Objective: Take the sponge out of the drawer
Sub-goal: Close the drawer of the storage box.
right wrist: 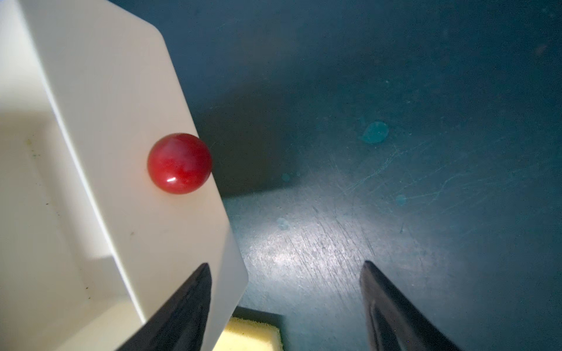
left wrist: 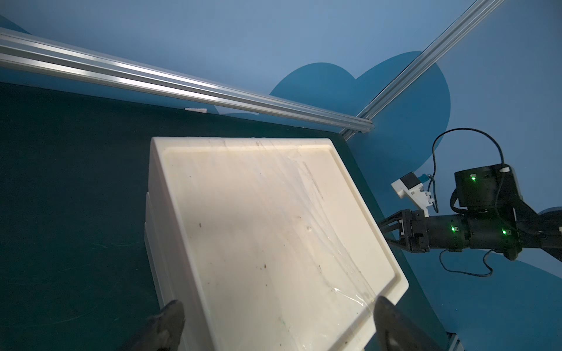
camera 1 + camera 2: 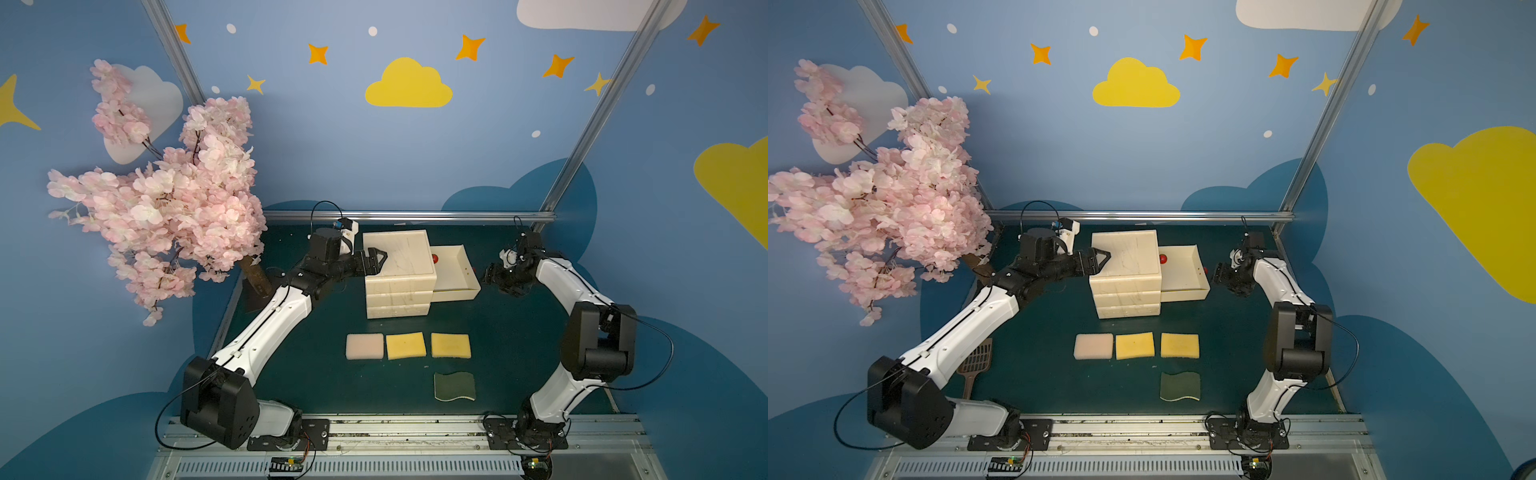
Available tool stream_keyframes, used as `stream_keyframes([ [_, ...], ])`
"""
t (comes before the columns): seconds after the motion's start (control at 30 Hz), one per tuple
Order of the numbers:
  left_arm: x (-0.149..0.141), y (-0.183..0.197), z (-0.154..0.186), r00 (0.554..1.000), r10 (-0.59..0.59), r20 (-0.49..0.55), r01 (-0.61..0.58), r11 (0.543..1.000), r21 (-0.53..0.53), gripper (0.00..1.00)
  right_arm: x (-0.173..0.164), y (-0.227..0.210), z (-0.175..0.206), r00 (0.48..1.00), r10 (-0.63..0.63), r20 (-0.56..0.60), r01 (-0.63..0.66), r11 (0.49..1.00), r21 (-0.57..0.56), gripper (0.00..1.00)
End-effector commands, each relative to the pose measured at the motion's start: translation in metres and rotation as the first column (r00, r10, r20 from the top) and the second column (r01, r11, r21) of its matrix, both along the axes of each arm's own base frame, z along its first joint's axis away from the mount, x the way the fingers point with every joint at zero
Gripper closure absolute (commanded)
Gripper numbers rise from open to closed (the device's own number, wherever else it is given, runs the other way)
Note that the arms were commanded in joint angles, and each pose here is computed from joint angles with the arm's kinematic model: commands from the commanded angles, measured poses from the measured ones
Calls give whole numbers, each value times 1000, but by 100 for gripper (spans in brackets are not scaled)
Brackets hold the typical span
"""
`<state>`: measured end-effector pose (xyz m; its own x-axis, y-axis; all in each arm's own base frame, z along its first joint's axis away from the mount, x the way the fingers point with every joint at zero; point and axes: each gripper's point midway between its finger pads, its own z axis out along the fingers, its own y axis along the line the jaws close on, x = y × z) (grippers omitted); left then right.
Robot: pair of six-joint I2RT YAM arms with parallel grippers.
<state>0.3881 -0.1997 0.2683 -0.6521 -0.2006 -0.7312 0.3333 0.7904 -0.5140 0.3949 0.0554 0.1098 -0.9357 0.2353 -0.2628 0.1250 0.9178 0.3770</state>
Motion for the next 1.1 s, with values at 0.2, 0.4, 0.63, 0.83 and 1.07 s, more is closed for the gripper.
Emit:
stream_keyframes([
  [0.2,1,-1,-13,998,-11,-56,11,1000,-8,2,-3,10,-11,1000,22,-8,-21,998,64,27],
  [0.4,3,-7,-15,998,-36,-57,34,999,-29,2,2,33,-15,997,73,3,-73,990,121,31],
  [0.63,5,-14,-18,996,-69,-59,67,997,-38,2,6,70,-9,984,171,44,-176,972,154,33],
  [0.83,8,-19,-18,994,-89,-57,86,995,-55,2,3,106,6,966,242,93,-256,947,195,34],
  [1.07,8,-20,-17,994,-101,-50,98,994,-53,2,4,139,17,947,285,150,-317,908,274,34],
])
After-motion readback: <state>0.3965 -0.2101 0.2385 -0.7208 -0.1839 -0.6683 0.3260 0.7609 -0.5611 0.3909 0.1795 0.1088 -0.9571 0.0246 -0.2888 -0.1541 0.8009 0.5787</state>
